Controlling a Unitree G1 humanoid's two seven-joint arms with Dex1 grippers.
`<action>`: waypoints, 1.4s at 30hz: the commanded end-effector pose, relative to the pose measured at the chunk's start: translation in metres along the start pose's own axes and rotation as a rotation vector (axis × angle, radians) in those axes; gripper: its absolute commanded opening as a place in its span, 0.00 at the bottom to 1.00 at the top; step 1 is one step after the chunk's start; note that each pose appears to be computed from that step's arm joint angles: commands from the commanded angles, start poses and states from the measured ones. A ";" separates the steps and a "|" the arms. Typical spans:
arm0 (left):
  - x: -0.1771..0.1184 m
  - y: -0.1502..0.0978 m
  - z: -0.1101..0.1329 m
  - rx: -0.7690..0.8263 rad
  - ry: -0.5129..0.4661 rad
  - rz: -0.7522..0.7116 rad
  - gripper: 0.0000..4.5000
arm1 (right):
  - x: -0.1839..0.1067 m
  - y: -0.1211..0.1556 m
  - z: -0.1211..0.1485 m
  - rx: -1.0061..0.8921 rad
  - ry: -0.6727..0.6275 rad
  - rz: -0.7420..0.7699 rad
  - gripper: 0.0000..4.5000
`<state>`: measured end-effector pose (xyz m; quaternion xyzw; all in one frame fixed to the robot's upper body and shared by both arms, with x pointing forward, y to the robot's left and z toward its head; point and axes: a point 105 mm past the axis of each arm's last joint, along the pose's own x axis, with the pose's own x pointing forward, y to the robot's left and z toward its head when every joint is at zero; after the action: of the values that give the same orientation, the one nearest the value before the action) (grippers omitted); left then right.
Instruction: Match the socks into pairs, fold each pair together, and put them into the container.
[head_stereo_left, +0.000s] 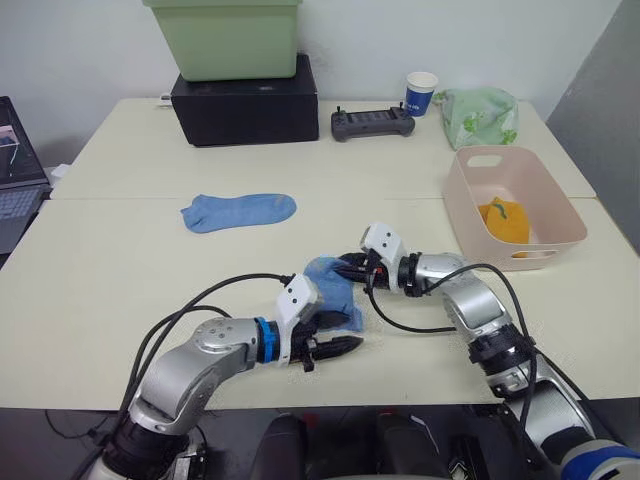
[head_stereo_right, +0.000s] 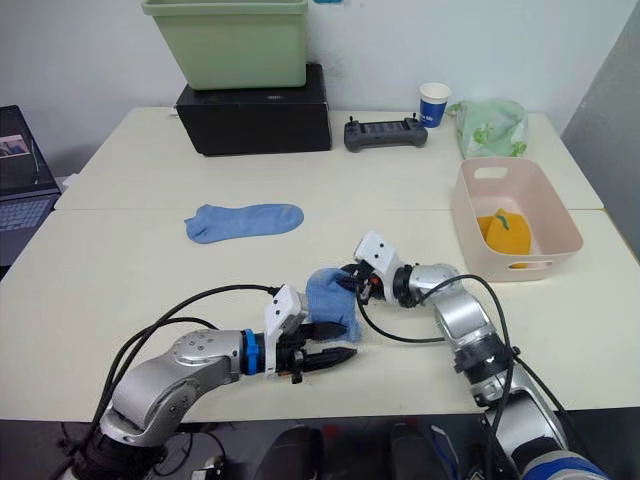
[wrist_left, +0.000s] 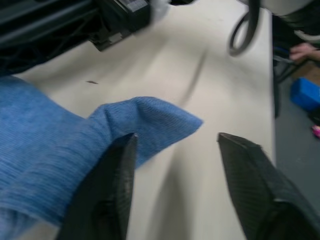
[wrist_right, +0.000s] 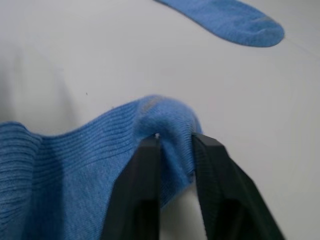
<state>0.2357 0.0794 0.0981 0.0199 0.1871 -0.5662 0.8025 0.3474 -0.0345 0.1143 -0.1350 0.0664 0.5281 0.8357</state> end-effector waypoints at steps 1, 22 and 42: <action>-0.024 -0.008 0.014 0.035 -0.010 -0.045 0.85 | -0.018 -0.005 0.021 -0.011 -0.072 -0.042 0.56; 0.004 0.137 0.044 0.280 -0.001 0.287 0.86 | -0.063 0.084 -0.020 0.059 0.058 0.253 0.60; -0.006 0.131 0.024 0.249 0.031 0.273 0.01 | -0.060 0.071 -0.020 0.055 0.031 0.211 0.00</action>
<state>0.3619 0.1193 0.0936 0.1554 0.1280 -0.4785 0.8547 0.2513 -0.0589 0.0848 -0.1088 0.1369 0.6152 0.7688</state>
